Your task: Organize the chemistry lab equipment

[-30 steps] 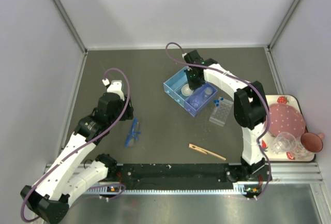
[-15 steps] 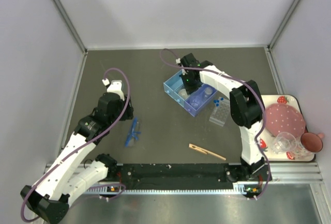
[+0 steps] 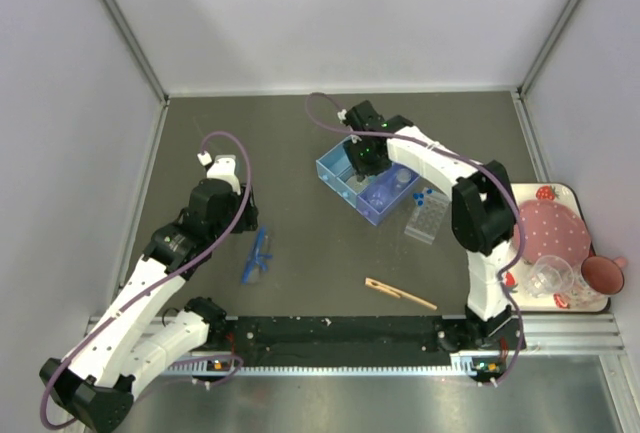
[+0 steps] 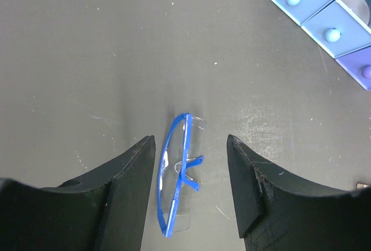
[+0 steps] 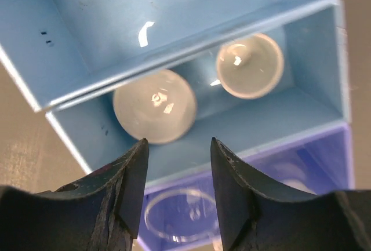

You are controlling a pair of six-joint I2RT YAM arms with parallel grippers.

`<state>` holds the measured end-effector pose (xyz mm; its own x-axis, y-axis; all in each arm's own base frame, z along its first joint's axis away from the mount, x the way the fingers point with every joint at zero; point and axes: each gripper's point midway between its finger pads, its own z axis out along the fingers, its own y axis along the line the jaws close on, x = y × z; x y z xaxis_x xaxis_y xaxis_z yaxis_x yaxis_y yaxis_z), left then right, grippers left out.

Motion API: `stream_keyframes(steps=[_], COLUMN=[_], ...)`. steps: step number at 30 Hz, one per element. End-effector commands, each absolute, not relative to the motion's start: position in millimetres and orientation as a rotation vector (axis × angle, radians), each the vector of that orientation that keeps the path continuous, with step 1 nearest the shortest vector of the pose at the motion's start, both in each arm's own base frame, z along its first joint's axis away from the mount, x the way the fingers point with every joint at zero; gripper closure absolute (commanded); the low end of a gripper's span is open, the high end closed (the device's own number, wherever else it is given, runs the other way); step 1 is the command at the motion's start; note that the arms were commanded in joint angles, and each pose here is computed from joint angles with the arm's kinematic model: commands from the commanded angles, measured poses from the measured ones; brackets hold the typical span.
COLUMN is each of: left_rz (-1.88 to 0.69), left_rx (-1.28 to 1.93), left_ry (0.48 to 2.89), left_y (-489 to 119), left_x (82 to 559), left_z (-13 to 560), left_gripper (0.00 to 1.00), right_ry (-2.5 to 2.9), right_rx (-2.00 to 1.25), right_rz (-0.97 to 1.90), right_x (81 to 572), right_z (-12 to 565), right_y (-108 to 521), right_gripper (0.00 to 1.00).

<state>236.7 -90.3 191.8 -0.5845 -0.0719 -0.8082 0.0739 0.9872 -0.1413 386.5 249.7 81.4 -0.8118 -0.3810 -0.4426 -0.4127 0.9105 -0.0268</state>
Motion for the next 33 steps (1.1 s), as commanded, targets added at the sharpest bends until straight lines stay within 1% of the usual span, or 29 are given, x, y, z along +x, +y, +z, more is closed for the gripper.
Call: stream_keyframes(steps=[1, 3, 5, 6, 8, 9, 10, 15, 18, 20, 22, 24, 33], left_rz=[-0.212, -0.212, -0.212, -0.211, -0.213, -0.216, -0.22, -0.231, -0.239, -0.241, -0.243, -0.245, -0.253], left_rx=[-0.005, -0.005, -0.008, -0.009, -0.009, -0.008, -0.005, 0.005, 0.008, 0.008, 0.012, 0.014, 0.024], left_ry=[2.148, 2.148, 2.146, 2.145, 2.144, 2.142, 2.144, 2.142, 2.139, 2.138, 2.14, 2.137, 2.141], left_y=[-92, -92, -92, -92, -92, -92, -93, -96, -97, -97, -97, -98, -99], left_x=[243, 243, 243, 243, 243, 242, 242, 244, 245, 244, 243, 243, 242], left_z=[198, 198, 198, 199, 199, 200, 199, 201, 202, 202, 202, 202, 201], left_gripper=[0.42, 0.42, 0.42, 0.42, 0.42, 0.42, 0.42, 0.42, 0.42, 0.42, 0.42, 0.42, 0.42], right_ry=[2.397, 2.329, 2.32, 2.295, 2.325, 2.306, 2.351, 2.475, 2.593, 2.63, 2.68, 2.691, 2.745], right_rx=[-0.498, -0.506, -0.513, -0.508, -0.512, -0.525, -0.544, -0.583, -0.58, -0.56, -0.576, -0.597, -0.926], right_rz=[0.056, 0.067, 0.091, 0.128, 0.146, 0.207, 0.21, 0.29, 0.304, 0.325, 0.32, 0.336, 0.267], right_x=[386, 372, 353, 342, 321, 305, 291, 229, 191, 173, 155, 145, 95], right_z=[193, 223, 234, 248, 240, 251, 233, 196, 156, 145, 124, 113, 55], right_y=[245, 248, 251, 250, 247, 248, 244, 228, 211, 208, 206, 209, 225], right_gripper=[0.53, 0.52, 0.52, 0.52, 0.52, 0.52, 0.52, 0.51, 0.5, 0.47, 0.41, 0.36, 0.33])
